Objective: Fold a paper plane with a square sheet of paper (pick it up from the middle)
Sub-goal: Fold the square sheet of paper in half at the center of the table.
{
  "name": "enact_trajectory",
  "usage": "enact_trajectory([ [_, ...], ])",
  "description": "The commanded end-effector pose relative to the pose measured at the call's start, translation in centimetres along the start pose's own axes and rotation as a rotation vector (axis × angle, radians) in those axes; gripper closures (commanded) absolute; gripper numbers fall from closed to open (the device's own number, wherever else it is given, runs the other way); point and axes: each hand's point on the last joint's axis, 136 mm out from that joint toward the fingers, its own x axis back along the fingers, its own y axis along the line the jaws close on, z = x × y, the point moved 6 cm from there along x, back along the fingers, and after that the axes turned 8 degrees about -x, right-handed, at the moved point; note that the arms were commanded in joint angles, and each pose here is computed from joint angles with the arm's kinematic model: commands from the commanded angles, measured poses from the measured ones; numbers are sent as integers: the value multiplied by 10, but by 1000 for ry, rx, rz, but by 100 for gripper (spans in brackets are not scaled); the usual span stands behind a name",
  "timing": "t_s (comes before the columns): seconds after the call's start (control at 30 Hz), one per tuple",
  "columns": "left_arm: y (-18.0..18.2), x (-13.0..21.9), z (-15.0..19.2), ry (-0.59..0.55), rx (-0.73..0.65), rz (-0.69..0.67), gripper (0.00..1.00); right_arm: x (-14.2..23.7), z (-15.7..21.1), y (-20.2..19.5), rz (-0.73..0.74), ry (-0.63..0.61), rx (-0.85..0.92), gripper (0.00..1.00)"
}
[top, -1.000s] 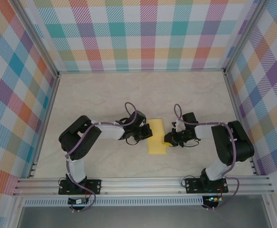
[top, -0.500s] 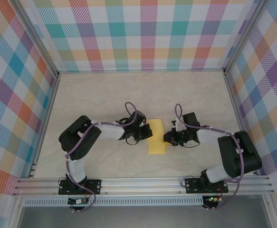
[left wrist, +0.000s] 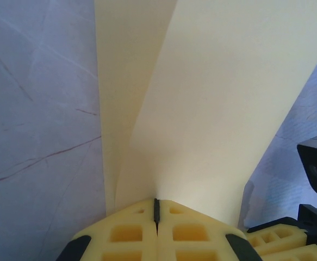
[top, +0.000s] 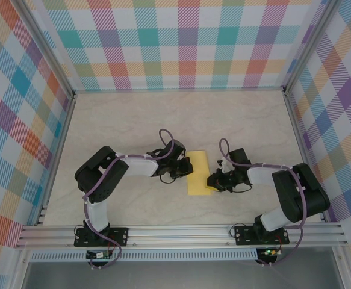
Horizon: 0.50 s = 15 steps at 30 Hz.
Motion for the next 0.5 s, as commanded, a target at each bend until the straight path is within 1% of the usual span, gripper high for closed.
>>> enact_trajectory([
  [0.0, 38, -13, 32, 116, 18, -176, 100, 3, 9, 1, 15, -5, 9, 87],
  [0.17, 38, -14, 32, 120, 16, -174, 100, 5, 17, 3, 34, 15, 33, 89],
  [0.3, 39, -13, 32, 122, 14, -177, 100, 0, 23, -11, 105, 35, -3, 92],
  [0.37, 40, -13, 33, 121, 15, -181, 100, -2, 25, -21, 171, 15, -29, 93],
  [0.47, 39, -13, 33, 121, 16, -181, 100, -4, 26, -29, 210, -1, -67, 94],
])
